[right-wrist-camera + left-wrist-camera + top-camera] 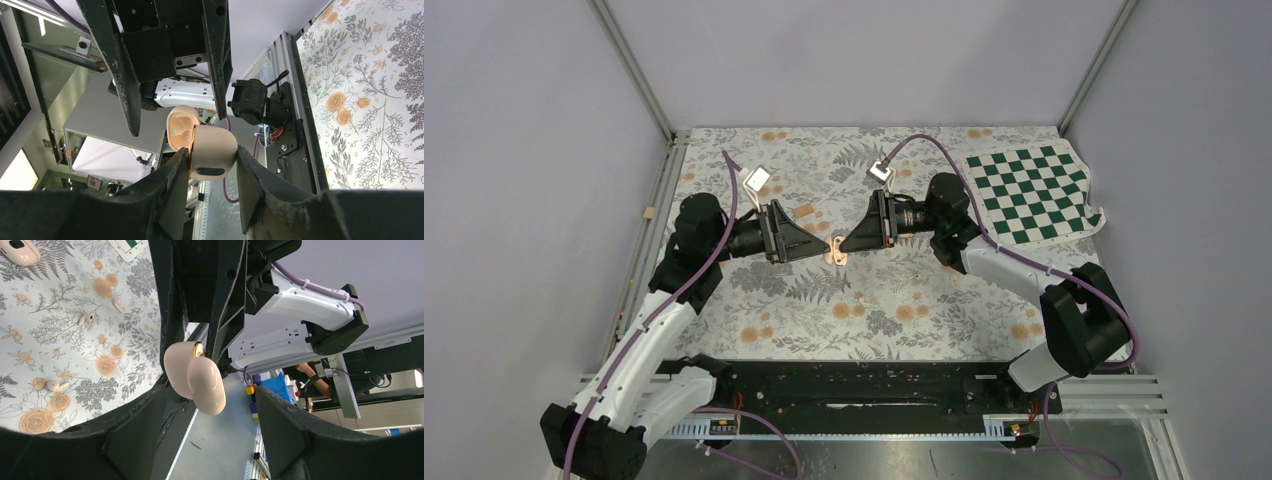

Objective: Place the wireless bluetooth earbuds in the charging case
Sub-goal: Pass from the right arm to the left

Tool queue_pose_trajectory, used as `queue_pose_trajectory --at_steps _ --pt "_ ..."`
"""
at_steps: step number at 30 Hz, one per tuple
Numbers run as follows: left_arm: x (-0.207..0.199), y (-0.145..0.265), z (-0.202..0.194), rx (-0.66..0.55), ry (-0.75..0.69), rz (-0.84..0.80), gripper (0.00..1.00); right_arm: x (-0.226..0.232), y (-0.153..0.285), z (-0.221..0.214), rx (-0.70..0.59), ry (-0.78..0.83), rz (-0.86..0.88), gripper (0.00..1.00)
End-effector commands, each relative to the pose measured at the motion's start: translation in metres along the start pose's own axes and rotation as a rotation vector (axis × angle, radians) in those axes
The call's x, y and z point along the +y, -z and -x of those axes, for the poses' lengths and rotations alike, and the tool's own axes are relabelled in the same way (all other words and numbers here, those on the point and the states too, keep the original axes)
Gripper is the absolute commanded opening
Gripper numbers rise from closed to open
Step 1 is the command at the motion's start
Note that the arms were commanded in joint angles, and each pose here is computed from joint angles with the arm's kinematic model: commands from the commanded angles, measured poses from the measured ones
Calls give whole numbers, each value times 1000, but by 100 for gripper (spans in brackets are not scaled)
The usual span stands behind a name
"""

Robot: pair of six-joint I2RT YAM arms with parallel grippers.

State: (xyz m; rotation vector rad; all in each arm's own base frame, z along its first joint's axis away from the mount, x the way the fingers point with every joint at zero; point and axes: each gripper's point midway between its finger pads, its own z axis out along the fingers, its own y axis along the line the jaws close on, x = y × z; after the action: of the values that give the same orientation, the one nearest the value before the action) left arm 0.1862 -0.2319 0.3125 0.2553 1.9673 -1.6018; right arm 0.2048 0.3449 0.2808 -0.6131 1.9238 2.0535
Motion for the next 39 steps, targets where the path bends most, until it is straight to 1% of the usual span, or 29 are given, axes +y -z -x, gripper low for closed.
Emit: queue_pose_trajectory --at_steps 1,6,9,12,14,17,20,26,28,30,32,36,37,39 --pt "-9 -1 2 9 -4 -73 64 19 0 7 5 76 51 9" --pt "-10 -2 1 9 -6 -94 60 21 0 8 6 75 59 9" --pt "-11 -3 3 2 8 -111 54 22 -1 10 4 74 60 9" --pt "-12 -5 5 -8 22 -130 46 22 -1 11 4 74 63 9" --pt "-10 -6 5 -8 30 -135 37 22 -2 11 5 73 64 9" --pt "-9 -7 5 -7 37 -140 32 22 -2 11 7 71 64 10" --pt "-8 -8 4 -2 41 -142 33 22 -2 11 6 69 64 10" --pt "-6 -8 0 13 46 -146 38 20 -2 12 2 62 62 10" --pt "-6 -8 -1 19 47 -148 41 20 -2 12 1 59 61 10" --pt "-6 -8 -2 23 46 -151 42 19 -3 13 0 58 61 10" --pt "-5 -8 -2 22 48 -149 35 19 -3 13 -2 56 60 10" --pt "-5 -8 -1 18 48 -149 1 18 -3 14 -4 50 59 10" --pt "-5 -8 -1 18 46 -149 0 17 -3 13 -4 44 56 13" --pt "-5 -8 -1 16 43 -148 0 14 -4 14 -6 37 40 53"
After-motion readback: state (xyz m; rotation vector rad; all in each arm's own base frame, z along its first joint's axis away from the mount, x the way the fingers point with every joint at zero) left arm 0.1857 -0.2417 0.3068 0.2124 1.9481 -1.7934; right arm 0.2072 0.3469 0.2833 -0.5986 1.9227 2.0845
